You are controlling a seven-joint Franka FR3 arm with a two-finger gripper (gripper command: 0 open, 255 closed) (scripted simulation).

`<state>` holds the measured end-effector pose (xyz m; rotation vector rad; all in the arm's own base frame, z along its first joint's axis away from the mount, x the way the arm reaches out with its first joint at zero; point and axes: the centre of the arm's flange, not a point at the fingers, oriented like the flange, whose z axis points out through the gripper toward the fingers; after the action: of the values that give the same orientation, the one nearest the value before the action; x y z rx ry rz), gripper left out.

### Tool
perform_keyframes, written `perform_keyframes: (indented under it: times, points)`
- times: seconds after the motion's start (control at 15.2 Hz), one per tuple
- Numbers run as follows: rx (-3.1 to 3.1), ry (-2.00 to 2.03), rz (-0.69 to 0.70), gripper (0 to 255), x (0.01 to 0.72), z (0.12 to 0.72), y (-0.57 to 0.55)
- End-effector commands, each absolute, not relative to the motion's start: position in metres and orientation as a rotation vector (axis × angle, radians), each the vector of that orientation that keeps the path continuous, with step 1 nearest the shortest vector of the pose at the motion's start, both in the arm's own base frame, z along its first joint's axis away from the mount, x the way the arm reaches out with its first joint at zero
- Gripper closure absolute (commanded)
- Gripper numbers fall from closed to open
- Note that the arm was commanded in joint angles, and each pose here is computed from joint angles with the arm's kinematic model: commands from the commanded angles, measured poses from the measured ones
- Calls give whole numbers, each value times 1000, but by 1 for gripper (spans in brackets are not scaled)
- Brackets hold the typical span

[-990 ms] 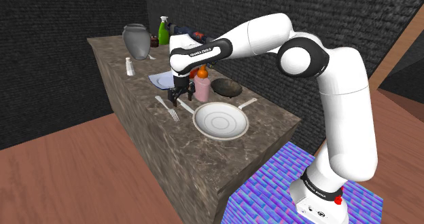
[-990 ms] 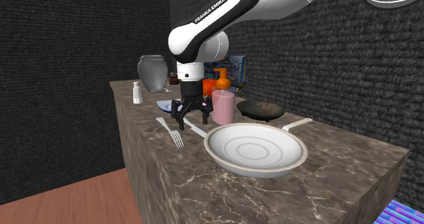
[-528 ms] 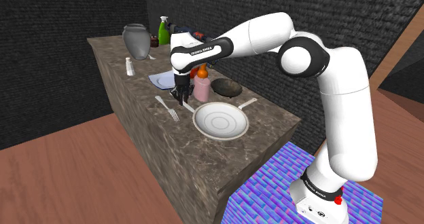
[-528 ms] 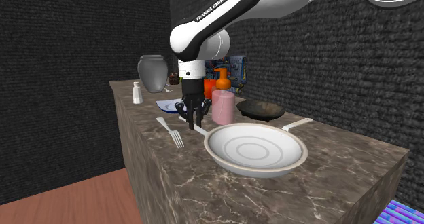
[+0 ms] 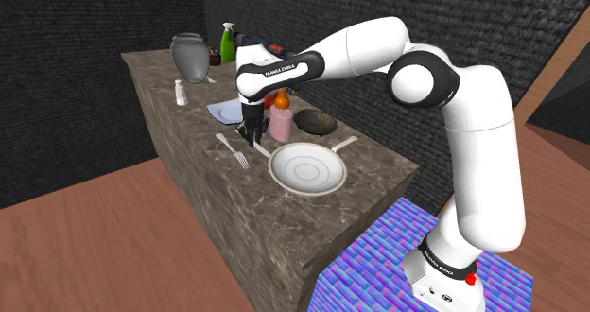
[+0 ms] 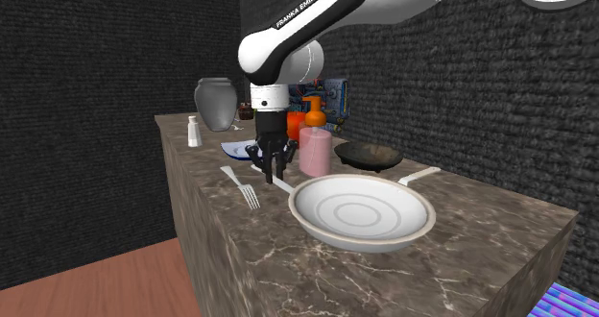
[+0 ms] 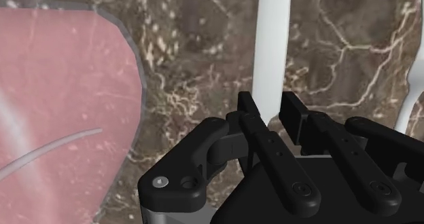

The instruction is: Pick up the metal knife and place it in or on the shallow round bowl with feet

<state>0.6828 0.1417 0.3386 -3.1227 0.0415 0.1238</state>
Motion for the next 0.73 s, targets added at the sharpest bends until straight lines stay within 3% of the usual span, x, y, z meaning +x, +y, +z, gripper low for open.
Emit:
perform_keyframes:
  times: [0.0,0.66]
  points:
    - [-3122,39,130,255,682,347,143]
    - [-3122,39,130,255,682,399,143]
